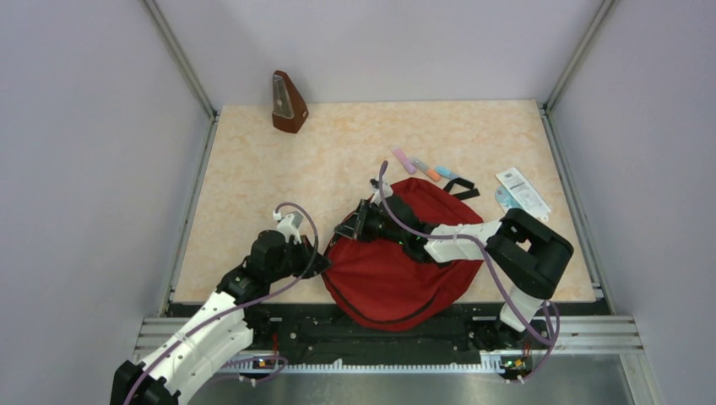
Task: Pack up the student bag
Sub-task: Zip the student bag at the center of the board.
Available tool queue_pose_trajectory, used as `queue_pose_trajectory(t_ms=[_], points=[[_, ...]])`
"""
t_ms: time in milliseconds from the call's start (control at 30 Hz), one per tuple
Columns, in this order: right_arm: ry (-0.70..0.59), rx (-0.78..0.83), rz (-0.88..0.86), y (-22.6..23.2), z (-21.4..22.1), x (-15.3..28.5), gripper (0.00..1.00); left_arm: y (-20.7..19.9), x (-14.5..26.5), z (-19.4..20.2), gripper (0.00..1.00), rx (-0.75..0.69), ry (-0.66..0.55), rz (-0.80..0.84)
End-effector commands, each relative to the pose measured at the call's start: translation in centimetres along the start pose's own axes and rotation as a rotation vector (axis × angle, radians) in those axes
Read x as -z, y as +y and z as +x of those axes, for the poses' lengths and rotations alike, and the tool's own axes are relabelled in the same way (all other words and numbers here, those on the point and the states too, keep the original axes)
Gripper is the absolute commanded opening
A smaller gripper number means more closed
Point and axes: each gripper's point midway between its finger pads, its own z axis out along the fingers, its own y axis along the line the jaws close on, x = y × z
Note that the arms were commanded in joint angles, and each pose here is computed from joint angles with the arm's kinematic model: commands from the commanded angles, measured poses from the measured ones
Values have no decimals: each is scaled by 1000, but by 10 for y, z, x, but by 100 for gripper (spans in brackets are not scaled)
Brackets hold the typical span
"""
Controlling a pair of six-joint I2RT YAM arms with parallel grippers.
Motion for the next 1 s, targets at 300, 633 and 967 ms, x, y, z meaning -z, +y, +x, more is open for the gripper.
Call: queue_pose_trajectory(t_ms=[300,633,967], points=[[-140,119,37,1,-29,13,0,0,3,-8,0,-21,-33,-17],[-385,341,301,-33,-94,36,0,1,6,-9,0,-20,-41,-29],[-492,436,497,-69,-142,66,0,2,8,-15,0,-26,-64,-48]])
